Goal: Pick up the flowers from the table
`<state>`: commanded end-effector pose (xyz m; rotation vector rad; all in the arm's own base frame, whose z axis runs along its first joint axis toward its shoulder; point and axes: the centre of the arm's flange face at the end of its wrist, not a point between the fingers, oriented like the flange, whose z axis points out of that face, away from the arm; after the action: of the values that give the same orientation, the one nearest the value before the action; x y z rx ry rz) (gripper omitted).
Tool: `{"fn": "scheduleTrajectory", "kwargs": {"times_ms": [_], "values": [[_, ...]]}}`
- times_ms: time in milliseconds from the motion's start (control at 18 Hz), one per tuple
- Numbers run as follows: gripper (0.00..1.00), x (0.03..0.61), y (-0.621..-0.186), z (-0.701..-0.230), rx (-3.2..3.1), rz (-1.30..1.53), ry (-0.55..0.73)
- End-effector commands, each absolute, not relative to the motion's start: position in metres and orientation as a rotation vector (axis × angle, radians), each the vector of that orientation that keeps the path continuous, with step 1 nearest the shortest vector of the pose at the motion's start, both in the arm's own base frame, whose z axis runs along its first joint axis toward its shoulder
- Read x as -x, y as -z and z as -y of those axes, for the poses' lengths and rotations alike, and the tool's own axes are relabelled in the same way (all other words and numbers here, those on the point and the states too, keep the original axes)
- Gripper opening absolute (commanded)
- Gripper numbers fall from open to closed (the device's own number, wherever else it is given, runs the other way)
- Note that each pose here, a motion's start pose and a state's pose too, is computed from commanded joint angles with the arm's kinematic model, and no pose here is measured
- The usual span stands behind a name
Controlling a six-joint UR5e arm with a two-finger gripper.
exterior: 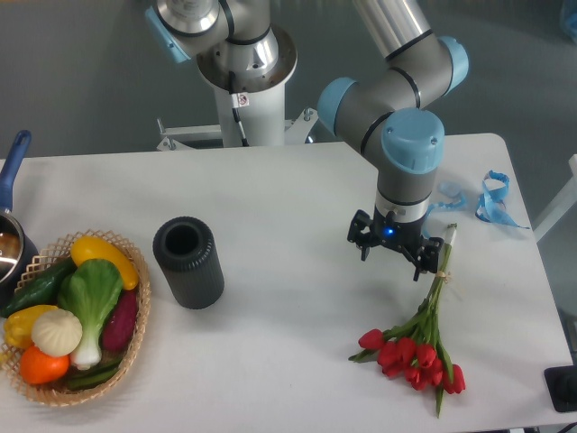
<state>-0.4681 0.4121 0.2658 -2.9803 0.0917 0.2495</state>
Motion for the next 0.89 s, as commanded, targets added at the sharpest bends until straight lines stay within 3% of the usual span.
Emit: {"fn": "scheduleTrajectory", "kwargs": {"times_ms": [278,444,889], "values": [[1.0,0.477,-0.255,-0.413,2.99,-0.084,-0.238],[1.0,0.514,-0.257,-0.398,2.984,-0.019,-0.27],[1.0,0.562,-0.229,-0.413,2.983,0.002,-0.281]]}}
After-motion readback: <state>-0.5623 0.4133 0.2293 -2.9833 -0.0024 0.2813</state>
